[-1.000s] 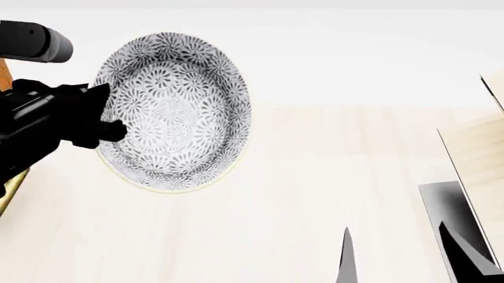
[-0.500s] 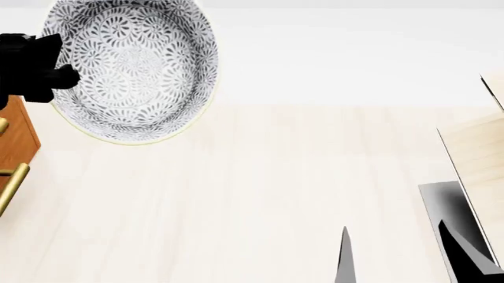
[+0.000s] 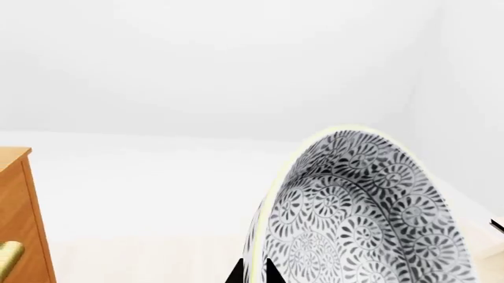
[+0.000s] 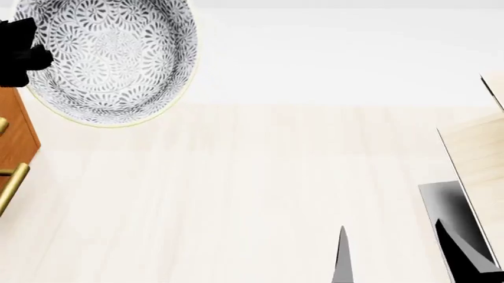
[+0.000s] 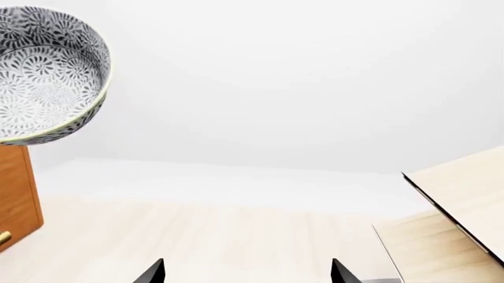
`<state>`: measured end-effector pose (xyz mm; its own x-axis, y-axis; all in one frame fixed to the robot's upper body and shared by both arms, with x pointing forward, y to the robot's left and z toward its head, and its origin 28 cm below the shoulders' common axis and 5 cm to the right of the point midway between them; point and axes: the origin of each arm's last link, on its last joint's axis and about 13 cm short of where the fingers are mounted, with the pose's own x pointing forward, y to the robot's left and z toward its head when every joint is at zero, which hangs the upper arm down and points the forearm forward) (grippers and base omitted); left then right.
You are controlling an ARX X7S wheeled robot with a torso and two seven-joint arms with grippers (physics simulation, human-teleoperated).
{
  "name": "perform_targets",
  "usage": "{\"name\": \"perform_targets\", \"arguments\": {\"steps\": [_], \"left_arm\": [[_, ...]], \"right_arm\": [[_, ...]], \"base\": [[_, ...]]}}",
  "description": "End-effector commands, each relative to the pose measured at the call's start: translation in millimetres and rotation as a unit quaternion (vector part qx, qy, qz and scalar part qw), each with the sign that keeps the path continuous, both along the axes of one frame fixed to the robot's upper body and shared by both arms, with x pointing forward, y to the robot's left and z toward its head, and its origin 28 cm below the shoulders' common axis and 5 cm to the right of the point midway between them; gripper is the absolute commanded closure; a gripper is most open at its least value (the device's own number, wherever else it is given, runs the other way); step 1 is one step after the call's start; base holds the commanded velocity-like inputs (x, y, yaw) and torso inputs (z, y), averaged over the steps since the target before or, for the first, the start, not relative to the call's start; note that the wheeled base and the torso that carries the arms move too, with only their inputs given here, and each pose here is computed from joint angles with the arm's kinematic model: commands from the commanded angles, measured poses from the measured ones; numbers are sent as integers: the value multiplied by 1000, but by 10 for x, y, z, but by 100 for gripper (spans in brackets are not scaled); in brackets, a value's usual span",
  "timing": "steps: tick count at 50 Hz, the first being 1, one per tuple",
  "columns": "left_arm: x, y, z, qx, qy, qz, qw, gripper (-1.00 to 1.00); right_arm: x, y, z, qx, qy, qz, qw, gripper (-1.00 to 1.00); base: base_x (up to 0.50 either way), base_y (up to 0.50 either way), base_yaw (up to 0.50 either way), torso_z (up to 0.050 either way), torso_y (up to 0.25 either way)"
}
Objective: Close the top drawer of the cabinet and put the bowl on top of it.
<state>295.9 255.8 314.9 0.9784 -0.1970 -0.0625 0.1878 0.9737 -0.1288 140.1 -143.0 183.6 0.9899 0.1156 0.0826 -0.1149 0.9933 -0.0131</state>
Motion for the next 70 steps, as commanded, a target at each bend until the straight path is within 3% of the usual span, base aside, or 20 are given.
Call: {"name": "perform_targets", "arguments": {"steps": [1,43,70], "left_arm": [[-1,52,61,-7,-12,10,1000,100],[-108,279,251,-28,-33,66,997,100],[-51,370,301,-78,-16,125,989,100]], "right_arm": [[8,2,-4,-1,1,0,1000,-100],[4,29,2,-7,1,3,1000,-100],[51,22,-31,-4,5,5,1000,-100]], "base": [[0,0,0,0,0],[0,0,0,0,0],[0,0,0,1,0]]}}
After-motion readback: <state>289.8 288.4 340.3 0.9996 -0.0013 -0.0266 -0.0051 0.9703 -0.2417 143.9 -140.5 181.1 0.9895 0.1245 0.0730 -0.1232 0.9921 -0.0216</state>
